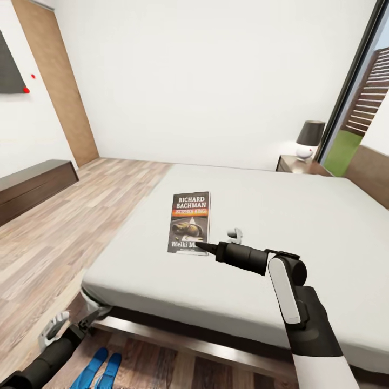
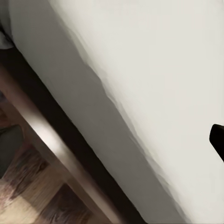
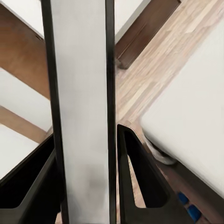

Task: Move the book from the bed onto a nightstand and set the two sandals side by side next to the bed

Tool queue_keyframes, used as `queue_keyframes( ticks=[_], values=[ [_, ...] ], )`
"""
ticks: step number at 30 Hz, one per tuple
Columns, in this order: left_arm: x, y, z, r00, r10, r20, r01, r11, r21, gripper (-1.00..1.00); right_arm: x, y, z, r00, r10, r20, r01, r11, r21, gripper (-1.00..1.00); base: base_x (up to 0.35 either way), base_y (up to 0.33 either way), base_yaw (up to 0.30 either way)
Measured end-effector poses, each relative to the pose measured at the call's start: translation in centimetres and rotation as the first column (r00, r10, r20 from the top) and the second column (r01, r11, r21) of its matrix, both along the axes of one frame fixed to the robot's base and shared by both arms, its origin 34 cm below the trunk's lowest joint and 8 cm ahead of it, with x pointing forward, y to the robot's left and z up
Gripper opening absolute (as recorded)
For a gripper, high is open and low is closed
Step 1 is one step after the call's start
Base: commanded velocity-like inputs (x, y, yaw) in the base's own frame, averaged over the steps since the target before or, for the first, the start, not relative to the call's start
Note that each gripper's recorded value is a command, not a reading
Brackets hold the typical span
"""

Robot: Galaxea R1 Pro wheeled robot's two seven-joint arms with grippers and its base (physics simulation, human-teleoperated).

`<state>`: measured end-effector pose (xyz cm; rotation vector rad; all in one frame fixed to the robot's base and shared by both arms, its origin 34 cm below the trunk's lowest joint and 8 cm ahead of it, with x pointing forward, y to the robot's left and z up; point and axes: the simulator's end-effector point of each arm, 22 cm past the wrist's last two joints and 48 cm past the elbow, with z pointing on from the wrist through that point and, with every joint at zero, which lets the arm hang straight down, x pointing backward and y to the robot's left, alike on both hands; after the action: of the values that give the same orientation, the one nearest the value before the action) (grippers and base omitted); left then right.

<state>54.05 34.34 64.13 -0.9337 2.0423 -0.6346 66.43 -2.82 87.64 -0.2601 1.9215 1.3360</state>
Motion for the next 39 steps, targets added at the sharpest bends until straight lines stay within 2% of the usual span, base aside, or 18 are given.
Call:
queue_keyframes(
  ticks=[8, 25, 32, 39],
  values=[
    [-0.3, 0.2, -0.3, 1.000, 0.009, -0.006, -0.009, 1.000, 0.002, 1.00, -0.1, 0.0, 0.2, 1.000, 0.001, 0.005, -0.001, 1.000, -0.002, -1.00, 0.000, 0.177, 0.270],
    [-0.3, 0.3, -0.2, 1.000, 0.011, -0.002, -0.011, 1.000, 0.003, 1.00, -0.2, 0.0, 0.6, 1.000, 0.000, 0.016, 0.000, 1.000, -0.007, -1.00, 0.000, 0.294, 0.270],
    [-0.3, 0.3, -0.1, 1.000, 0.012, 0.001, -0.012, 1.000, 0.003, 1.00, -0.3, 0.1, 0.8, 1.000, 0.001, 0.019, -0.001, 1.000, -0.009, -1.00, 0.000, 0.090, 0.271],
    [-0.3, 0.3, 0.1, 1.000, 0.012, 0.004, -0.012, 1.000, 0.004, 1.00, -1.5, 2.0, 0.7, 0.998, 0.057, 0.027, -0.056, 0.998, -0.027, -1.00, 0.000, 0.012, 0.273]
  ],
)
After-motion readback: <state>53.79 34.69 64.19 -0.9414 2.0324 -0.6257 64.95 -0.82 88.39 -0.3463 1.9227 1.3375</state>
